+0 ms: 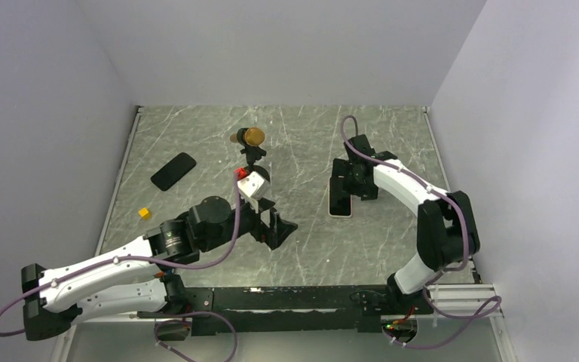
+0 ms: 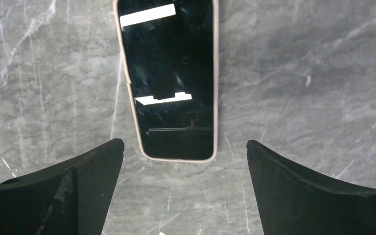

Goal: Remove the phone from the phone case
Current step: Pick up the phone at the center of the board.

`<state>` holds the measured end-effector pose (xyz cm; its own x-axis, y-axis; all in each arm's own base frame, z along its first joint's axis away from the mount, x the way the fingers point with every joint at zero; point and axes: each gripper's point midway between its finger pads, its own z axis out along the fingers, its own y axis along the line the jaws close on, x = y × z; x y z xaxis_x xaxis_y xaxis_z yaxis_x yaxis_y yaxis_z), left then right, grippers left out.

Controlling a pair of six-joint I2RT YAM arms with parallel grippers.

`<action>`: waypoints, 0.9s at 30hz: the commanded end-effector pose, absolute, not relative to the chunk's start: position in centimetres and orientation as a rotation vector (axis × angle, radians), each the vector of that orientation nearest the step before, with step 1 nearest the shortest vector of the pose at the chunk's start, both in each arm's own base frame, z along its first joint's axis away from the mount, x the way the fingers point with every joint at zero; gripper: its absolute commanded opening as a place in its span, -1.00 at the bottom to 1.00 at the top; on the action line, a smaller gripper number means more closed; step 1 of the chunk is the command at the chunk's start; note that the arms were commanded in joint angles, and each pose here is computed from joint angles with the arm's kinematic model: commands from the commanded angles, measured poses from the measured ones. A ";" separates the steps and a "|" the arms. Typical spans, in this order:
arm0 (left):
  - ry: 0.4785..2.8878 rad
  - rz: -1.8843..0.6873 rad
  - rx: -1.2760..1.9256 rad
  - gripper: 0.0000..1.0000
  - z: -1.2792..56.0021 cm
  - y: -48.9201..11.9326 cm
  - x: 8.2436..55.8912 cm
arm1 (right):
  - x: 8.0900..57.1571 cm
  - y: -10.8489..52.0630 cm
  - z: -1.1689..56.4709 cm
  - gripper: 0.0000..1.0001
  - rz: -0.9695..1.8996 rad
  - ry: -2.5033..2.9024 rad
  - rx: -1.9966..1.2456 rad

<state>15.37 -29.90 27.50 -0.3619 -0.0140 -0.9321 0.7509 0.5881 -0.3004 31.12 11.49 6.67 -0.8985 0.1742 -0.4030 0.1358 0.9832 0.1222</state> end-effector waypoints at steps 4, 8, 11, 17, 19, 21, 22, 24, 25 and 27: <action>1.829 -0.990 0.597 0.99 26.8 -28.3 13.2 | 32.7 13.0 6.2 1.00 0.046 2.759 0.103; 1.846 -1.036 0.581 0.99 26.3 -28.0 12.4 | 33.2 13.4 5.1 1.00 0.027 2.770 0.084; 1.840 -1.068 0.575 0.99 26.3 -27.9 12.0 | 33.3 12.8 4.6 1.00 -0.051 2.774 0.090; 1.864 -1.072 0.602 0.99 25.8 -27.9 11.6 | 32.9 12.5 3.1 1.00 -0.083 2.789 0.097; 1.866 -1.071 0.588 0.99 25.9 -27.8 11.6 | 32.9 12.8 2.6 1.00 -0.060 2.802 0.089; 1.856 -1.084 0.580 0.99 26.1 -27.7 11.6 | 33.0 13.3 2.0 0.99 -0.031 2.809 0.080; 1.852 -1.088 0.572 0.99 26.1 -27.6 11.6 | 33.2 13.3 1.8 1.00 -0.032 2.808 0.085; 1.859 -1.088 0.548 0.99 25.9 -27.3 11.6 | 33.4 13.2 1.4 1.00 -0.051 2.811 0.100; 1.864 -1.088 0.536 0.99 25.8 -27.1 11.6 | 33.4 13.2 1.2 0.99 -0.052 2.814 0.110; 1.884 -1.072 0.530 0.99 25.4 -26.8 11.7 | 33.4 13.4 0.8 0.98 -0.039 2.813 0.134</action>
<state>11.78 -27.14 24.97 -0.5080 -0.0245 -0.8610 0.7205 0.5357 -0.4404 32.56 13.09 1.36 -0.9520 0.0633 -0.2995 0.0722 0.9972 -0.0186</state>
